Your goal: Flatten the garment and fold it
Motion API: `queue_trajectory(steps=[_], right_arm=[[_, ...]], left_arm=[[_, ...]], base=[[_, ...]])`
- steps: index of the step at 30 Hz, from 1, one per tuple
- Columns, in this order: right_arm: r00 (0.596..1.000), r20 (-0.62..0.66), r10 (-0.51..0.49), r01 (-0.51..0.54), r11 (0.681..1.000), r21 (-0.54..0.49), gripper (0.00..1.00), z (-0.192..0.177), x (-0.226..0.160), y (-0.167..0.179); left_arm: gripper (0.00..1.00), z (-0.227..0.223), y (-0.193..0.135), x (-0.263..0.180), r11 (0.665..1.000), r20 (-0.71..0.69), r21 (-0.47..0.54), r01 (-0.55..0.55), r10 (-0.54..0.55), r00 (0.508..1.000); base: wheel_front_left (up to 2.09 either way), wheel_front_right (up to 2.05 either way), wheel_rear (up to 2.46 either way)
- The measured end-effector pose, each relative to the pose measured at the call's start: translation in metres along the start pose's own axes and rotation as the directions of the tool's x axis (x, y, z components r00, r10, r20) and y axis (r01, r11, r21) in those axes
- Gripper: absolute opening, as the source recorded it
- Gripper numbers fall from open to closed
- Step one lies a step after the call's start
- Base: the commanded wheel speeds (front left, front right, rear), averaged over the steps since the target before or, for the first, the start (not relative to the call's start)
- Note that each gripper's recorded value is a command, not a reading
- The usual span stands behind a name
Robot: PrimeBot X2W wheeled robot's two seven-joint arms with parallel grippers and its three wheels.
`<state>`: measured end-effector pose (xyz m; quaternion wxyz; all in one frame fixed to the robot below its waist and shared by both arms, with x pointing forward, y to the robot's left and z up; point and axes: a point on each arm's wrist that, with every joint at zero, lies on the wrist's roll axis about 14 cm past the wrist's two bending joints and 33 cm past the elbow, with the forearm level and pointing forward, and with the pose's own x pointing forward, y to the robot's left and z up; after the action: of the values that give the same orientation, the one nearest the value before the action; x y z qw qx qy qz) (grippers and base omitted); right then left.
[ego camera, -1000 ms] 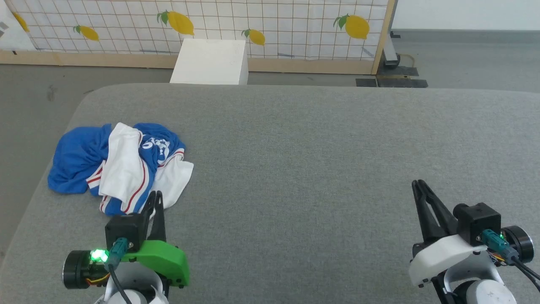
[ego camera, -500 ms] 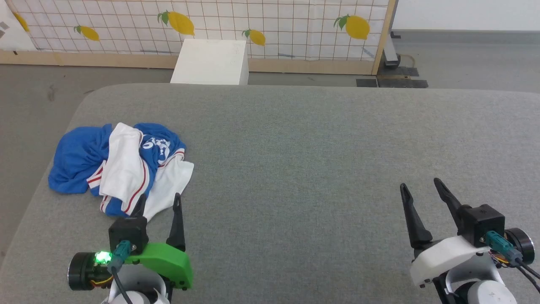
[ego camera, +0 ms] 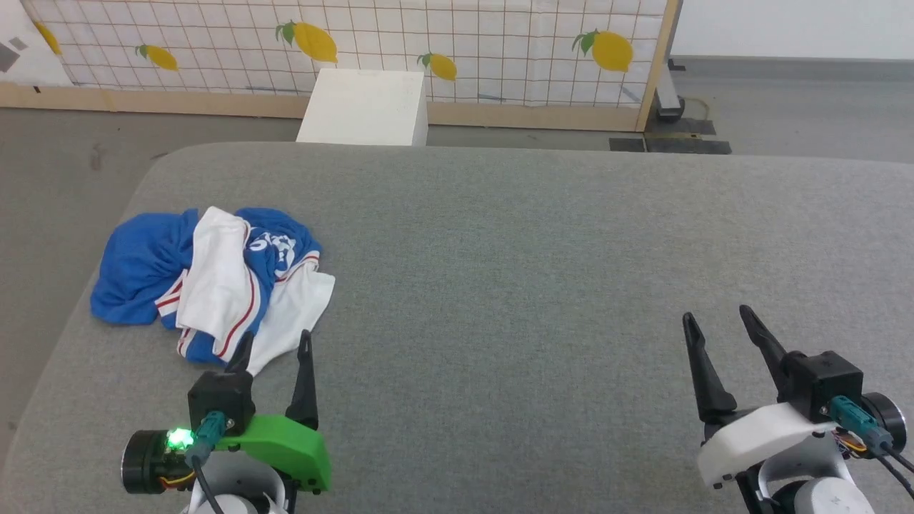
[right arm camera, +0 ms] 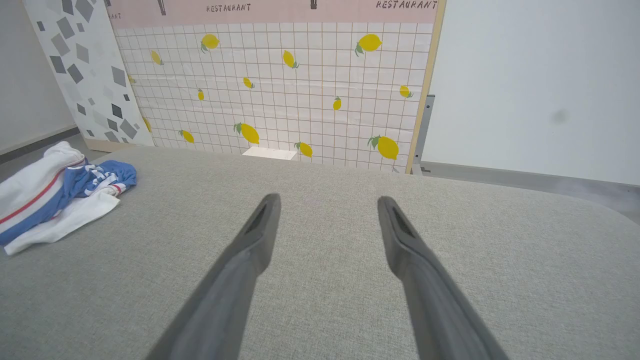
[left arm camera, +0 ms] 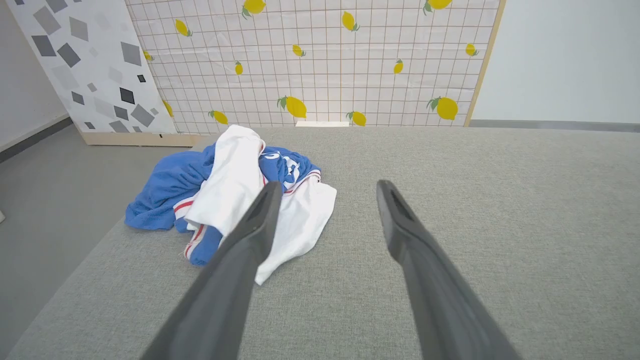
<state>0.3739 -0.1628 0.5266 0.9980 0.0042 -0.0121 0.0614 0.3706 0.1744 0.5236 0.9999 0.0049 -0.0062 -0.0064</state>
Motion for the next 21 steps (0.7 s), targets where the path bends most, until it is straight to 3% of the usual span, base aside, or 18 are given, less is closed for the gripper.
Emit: queue_trajectory(steps=[21], right_arm=[[0.997, 0.006, 0.082, -0.082, 0.996, 0.040, 1.00, -0.007, 0.013, 0.027]], left_arm=[[1.00, 0.000, 0.032, -0.020, 0.994, 0.025, -0.034, -0.100, 0.101, 0.995]], base=[[0.00, 0.00, 0.00]])
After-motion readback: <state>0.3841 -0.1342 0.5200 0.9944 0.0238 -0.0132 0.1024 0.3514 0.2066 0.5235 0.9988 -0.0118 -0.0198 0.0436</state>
